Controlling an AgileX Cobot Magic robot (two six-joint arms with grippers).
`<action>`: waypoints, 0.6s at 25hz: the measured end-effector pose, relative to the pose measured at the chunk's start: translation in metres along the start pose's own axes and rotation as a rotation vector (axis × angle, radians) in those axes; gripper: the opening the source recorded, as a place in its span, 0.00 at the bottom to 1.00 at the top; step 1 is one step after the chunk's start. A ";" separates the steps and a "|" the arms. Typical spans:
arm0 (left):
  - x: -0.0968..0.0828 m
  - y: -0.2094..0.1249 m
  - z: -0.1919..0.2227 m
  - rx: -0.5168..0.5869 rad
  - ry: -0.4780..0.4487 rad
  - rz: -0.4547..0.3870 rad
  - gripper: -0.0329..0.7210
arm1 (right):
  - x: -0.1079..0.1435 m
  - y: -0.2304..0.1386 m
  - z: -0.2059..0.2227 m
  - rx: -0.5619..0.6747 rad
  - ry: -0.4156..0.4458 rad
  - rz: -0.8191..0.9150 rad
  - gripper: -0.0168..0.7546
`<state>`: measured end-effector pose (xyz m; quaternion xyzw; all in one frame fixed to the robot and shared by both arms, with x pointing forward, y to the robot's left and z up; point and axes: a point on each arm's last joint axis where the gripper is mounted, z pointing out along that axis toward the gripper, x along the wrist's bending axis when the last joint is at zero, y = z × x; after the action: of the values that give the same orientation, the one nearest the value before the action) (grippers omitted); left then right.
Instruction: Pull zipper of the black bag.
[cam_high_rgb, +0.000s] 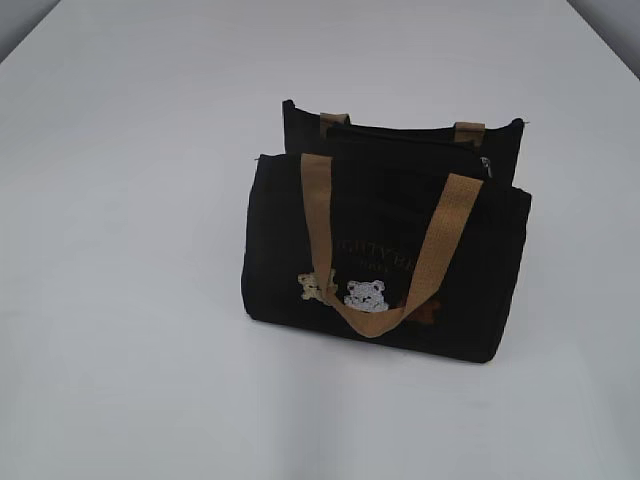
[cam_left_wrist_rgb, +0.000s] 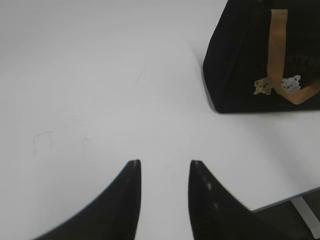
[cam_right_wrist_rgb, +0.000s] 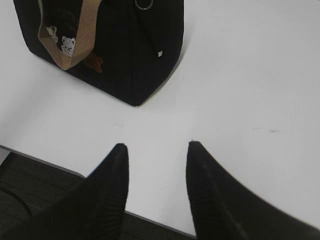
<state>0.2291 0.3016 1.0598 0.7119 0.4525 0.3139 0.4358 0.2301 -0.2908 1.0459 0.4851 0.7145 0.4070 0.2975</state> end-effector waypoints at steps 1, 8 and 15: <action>0.000 0.000 0.000 0.000 0.000 0.000 0.37 | 0.000 0.000 0.000 0.000 0.000 0.001 0.42; -0.002 0.000 0.001 0.009 0.182 -0.089 0.37 | 0.001 0.001 0.002 0.004 -0.121 0.070 0.42; -0.003 0.001 0.001 0.015 0.284 -0.136 0.36 | 0.001 0.001 0.003 0.007 -0.199 0.112 0.42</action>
<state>0.2290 0.2982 1.0598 0.6313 0.5591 0.3777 0.3824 0.2325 -0.2891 1.0458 0.5634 0.6545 0.3705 0.3420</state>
